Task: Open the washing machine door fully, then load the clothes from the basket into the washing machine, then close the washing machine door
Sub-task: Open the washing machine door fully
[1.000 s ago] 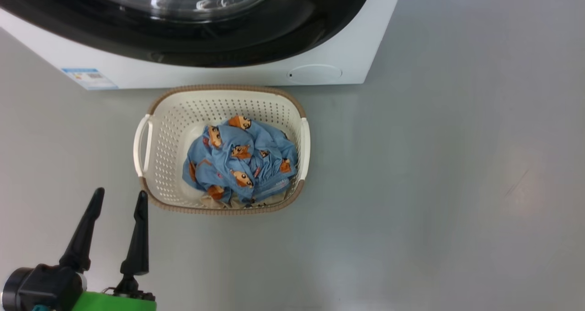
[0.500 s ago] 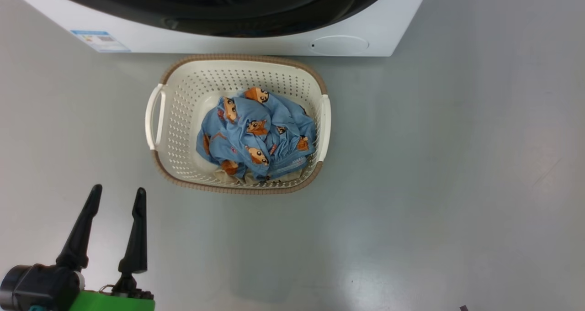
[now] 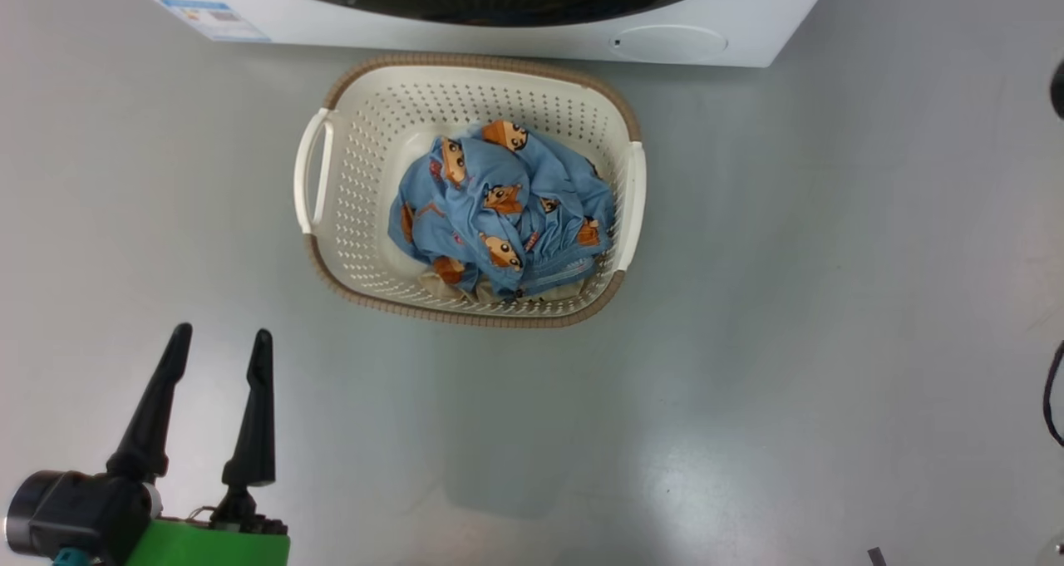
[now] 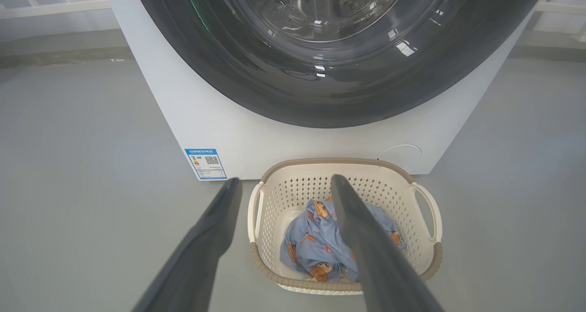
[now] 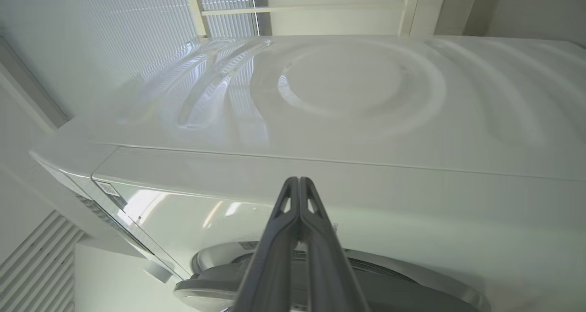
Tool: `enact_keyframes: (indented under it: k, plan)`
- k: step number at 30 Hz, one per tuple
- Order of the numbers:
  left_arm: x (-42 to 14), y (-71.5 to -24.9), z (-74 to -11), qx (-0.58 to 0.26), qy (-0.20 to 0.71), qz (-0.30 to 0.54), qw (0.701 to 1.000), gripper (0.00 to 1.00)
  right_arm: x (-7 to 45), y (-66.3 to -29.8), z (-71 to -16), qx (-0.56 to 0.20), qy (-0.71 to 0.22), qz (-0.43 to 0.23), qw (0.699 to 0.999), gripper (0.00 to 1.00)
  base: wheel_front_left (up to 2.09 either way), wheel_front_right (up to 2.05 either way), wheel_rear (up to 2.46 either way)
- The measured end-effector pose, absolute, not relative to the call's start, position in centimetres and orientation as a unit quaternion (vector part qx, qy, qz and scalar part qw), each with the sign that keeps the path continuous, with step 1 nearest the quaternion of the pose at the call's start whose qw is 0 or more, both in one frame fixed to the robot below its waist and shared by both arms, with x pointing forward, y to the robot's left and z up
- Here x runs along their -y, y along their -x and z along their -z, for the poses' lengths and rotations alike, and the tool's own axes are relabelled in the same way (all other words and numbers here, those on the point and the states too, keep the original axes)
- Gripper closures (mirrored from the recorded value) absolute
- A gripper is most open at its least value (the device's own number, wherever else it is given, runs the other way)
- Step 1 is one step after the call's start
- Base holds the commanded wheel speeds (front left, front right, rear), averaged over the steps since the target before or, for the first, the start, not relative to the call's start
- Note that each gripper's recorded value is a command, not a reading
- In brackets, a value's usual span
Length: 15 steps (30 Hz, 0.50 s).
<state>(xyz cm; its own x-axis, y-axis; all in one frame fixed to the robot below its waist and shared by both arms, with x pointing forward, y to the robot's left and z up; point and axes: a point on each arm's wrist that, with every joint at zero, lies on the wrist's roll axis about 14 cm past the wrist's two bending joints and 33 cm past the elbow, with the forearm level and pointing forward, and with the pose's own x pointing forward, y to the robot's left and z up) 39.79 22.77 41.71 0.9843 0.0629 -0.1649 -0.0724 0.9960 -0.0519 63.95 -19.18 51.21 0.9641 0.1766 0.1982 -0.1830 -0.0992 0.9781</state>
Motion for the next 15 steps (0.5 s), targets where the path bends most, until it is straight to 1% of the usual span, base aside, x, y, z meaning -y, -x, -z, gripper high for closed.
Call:
enact_keyframes:
  k: [7, 10, 15]
  plan:
    - [-23.4, -39.5, -41.2, -0.091, 0.026, -0.047, 0.994, 0.00, 15.1, -65.1, -50.3, -0.045, -0.727, -0.172, 0.664, 1.00, 0.00, 0.00, 0.00]
    - [-23.5, -39.5, -41.0, -0.094, 0.026, -0.049, 0.994, 0.00, 13.6, -65.4, -50.3, -0.059, -0.727, -0.188, 0.657, 1.00, 0.00, 0.00, 0.00]
    - [-23.4, -39.7, -40.8, -0.093, 0.028, -0.051, 0.994, 0.00, 11.4, -65.6, -50.7, -0.081, -0.719, -0.216, 0.655, 1.00, 0.00, 0.00, 0.00]
